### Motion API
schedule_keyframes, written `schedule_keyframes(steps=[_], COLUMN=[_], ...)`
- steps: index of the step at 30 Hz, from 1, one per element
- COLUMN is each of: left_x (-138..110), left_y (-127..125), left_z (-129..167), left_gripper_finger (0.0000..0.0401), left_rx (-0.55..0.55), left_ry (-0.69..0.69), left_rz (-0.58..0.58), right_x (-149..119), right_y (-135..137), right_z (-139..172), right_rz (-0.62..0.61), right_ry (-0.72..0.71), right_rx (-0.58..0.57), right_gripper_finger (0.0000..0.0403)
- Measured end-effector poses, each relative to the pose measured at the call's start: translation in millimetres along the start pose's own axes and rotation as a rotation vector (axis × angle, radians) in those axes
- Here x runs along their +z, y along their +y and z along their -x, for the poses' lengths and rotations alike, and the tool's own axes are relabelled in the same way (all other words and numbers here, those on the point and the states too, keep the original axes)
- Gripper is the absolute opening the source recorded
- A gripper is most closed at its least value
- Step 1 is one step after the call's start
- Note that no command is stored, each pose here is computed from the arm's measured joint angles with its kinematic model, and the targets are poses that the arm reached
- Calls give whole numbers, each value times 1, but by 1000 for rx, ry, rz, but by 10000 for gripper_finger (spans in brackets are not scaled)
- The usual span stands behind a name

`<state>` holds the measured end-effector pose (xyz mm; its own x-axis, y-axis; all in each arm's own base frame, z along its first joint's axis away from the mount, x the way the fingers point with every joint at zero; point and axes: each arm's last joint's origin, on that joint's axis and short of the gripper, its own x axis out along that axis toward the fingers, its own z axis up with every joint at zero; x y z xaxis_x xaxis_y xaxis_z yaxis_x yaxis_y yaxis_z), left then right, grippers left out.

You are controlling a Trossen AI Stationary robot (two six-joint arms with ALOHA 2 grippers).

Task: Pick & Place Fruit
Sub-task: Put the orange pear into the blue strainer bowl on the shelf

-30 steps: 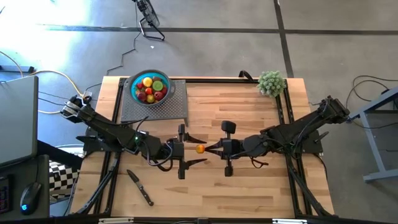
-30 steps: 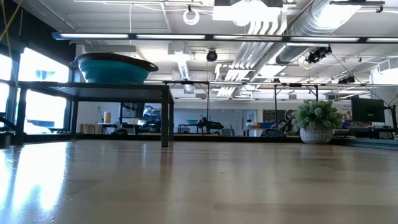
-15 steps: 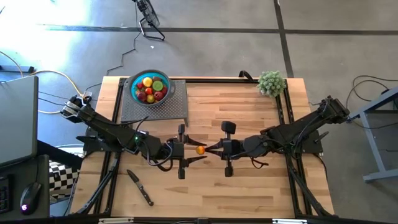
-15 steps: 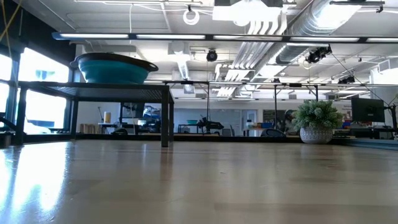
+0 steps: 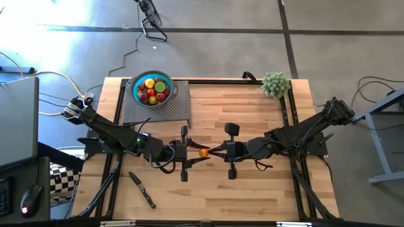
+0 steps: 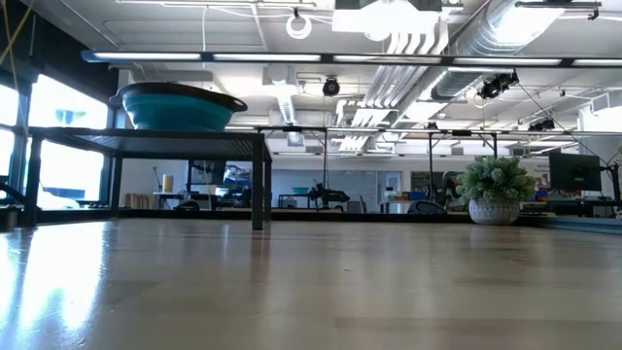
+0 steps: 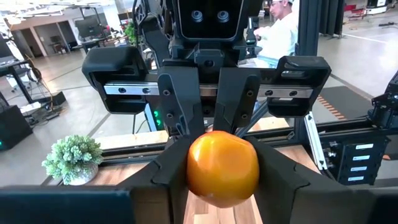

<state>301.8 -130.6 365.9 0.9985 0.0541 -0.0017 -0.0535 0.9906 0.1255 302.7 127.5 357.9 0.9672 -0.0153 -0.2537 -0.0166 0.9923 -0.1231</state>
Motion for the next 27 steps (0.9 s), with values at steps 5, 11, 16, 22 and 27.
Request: schedule_keyframes(steps=[5, 11, 16, 22, 27], left_x=[0, 0, 0, 0, -1], left_y=[0, 0, 0, 0, 1], left_z=[0, 0, 0, 0, 2], left_gripper_finger=[136, 136, 136, 136, 136], left_rx=[0, 0, -1, -1, 2], left_ry=[0, 0, 0, 1, 20], left_rz=[0, 0, -1, -1, -13], right_x=[0, 0, 0, 0, -6], right_y=[0, 0, 3, 5, 5], right_z=[0, 0, 1, 2, 5], right_rz=[6, 29, 79, 76, 86], right_ry=[0, -1, -3, -3, 61], right_rx=[0, 0, 10, 17, 9], right_gripper_finger=[2, 4, 39, 142, 219])
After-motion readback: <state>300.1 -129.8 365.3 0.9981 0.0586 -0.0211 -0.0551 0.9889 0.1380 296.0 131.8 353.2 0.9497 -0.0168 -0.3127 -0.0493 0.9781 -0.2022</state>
